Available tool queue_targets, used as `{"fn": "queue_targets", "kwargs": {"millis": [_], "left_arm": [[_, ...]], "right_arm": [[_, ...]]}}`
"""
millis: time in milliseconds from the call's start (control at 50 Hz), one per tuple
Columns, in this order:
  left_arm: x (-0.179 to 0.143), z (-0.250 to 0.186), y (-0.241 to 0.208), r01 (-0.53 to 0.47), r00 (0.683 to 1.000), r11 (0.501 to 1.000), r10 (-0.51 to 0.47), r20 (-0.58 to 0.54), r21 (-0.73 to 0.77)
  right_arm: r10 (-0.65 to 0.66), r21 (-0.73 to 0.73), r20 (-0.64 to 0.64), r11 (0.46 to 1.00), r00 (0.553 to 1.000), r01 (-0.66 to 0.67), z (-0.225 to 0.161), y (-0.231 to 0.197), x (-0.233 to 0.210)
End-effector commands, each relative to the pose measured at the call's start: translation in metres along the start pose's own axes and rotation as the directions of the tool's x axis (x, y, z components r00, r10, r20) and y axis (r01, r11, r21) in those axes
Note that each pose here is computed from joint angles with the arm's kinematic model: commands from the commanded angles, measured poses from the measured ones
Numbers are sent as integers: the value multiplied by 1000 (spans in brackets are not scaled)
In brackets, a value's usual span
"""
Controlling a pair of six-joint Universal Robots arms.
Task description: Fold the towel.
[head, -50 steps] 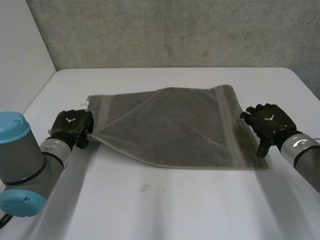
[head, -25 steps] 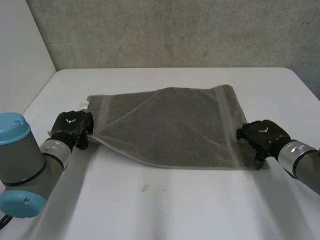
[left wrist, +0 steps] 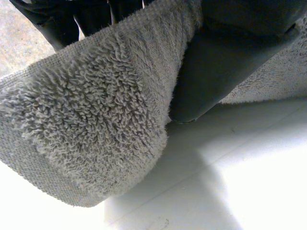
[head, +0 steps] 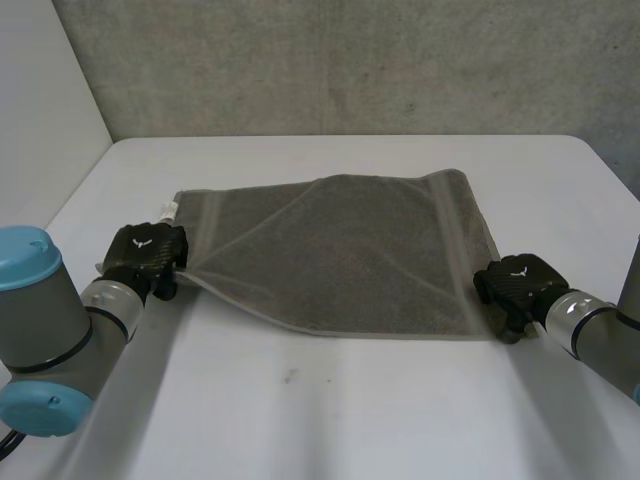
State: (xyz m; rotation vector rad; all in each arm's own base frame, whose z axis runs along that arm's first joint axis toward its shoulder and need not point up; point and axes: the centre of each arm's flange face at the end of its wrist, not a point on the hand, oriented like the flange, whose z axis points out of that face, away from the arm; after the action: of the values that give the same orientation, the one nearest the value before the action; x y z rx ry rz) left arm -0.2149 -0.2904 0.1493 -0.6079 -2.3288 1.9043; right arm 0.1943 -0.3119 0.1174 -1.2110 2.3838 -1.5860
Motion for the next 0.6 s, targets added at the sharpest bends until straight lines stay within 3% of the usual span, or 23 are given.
{"fn": "queue_targets", "kwargs": {"millis": [20, 600], "left_arm": [[0, 0, 0, 0, 1000, 1000, 0, -1, -1], [1, 0, 2, -2, 1000, 1000, 2, -2, -6]], "right_arm": [[-5, 15, -14, 1000, 1000, 5, 5, -1, 4], [-13, 61, -40, 998, 999, 15, 19, -10, 13]]}}
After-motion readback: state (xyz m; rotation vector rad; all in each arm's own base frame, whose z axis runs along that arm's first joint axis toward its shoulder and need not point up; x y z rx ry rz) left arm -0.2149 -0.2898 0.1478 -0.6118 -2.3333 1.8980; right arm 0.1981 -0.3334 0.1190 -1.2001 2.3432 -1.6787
